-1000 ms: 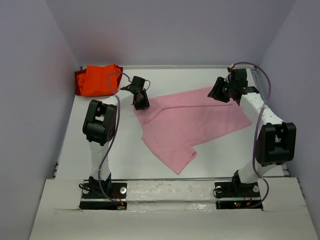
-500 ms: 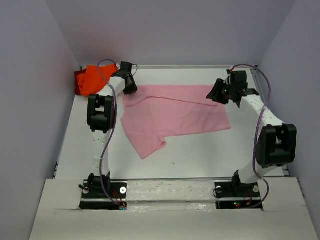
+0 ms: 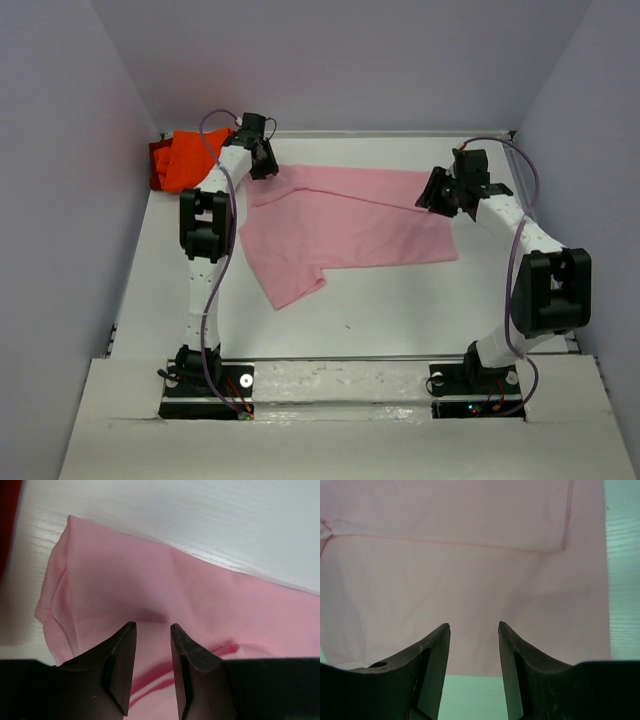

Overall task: Fold and stack the t-shirts
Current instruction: Fold the tshirt

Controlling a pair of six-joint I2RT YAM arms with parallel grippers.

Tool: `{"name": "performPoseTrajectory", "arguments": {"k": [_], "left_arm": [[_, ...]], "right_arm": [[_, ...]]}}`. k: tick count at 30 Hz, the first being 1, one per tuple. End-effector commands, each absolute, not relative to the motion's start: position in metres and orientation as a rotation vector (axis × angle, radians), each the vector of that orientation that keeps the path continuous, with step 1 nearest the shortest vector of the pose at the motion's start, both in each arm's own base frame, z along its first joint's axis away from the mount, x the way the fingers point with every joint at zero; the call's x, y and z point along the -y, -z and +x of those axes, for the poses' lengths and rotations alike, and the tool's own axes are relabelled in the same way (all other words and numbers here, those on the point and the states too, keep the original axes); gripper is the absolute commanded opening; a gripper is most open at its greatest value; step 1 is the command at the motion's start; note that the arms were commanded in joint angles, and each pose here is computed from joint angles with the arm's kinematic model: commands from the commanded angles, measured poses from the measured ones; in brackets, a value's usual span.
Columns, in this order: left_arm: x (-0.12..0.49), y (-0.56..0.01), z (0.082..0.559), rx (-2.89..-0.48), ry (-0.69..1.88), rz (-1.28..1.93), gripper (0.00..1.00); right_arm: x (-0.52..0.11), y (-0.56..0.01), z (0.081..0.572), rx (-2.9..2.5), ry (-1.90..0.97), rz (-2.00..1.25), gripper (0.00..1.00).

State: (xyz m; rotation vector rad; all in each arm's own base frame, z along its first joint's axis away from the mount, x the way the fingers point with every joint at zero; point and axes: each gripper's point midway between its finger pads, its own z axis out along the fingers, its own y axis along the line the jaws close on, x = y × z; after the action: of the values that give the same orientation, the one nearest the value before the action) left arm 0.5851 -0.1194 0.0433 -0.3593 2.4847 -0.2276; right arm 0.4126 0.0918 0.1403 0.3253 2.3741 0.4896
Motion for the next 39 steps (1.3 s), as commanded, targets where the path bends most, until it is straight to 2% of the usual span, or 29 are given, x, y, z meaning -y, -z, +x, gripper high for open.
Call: {"name": "performPoseTrajectory", "arguments": {"k": [1, 5, 6, 7, 8, 9, 10, 11, 12, 13, 15, 18, 21, 29, 39], "left_arm": [[0.135, -0.184, 0.587, -2.252, 0.392, -0.301, 0.44], [0.131, -0.259, 0.565, -2.129, 0.43, -0.294, 0.44], [0.13, -0.265, 0.558, -2.121, 0.434, -0.296, 0.44], [0.132, -0.248, 0.545, -2.158, 0.443, -0.3, 0.44], [0.132, -0.277, 0.527, -2.099, 0.489, -0.298, 0.44], [0.133, -0.276, 0.515, -2.097, 0.515, -0.303, 0.44], [0.135, -0.246, 0.497, -2.146, 0.538, -0.315, 0.44], [0.134, -0.267, 0.477, -2.097, 0.572, -0.312, 0.44], [0.133, -0.261, 0.465, -2.099, 0.594, -0.358, 0.44], [0.133, -0.222, 0.442, -2.176, 0.599, -0.396, 0.44], [0.138, -0.224, 0.411, -2.156, 0.662, -0.417, 0.44], [0.148, -0.191, 0.364, -2.246, 0.667, -0.424, 0.44], [0.154, -0.172, 0.325, -2.305, 0.549, -0.405, 0.46], [0.17, -0.15, 0.253, -2.353, 0.566, -0.467, 0.47], [0.15, -0.066, 0.182, -2.509, 0.447, -0.608, 0.47]], "right_arm": [[-0.074, -0.152, 0.406, -2.322, -0.353, 0.374, 0.49], [-0.053, -0.141, 0.395, -2.329, -0.215, 0.446, 0.49], [-0.05, -0.139, 0.392, -2.333, -0.198, 0.453, 0.5], [-0.046, -0.135, 0.39, -2.337, -0.169, 0.468, 0.49], [-0.038, -0.131, 0.384, -2.342, -0.113, 0.501, 0.5], [-0.034, -0.13, 0.383, -2.342, -0.09, 0.505, 0.5], [-0.031, -0.129, 0.381, -2.344, -0.065, 0.515, 0.5], [-0.025, -0.128, 0.379, -2.341, -0.027, 0.53, 0.5], [-0.023, -0.125, 0.378, -2.346, -0.007, 0.538, 0.5], [-0.021, -0.123, 0.377, -2.35, 0.008, 0.542, 0.5], [-0.014, -0.12, 0.376, -2.354, 0.06, 0.561, 0.5], [-0.004, -0.116, 0.374, -2.356, 0.132, 0.584, 0.51], [0.0, -0.111, 0.375, -2.367, 0.152, 0.601, 0.51], [0.004, -0.097, 0.375, -2.399, 0.203, 0.615, 0.5], [0.0, -0.1, 0.377, -2.386, 0.166, 0.623, 0.51]]}}
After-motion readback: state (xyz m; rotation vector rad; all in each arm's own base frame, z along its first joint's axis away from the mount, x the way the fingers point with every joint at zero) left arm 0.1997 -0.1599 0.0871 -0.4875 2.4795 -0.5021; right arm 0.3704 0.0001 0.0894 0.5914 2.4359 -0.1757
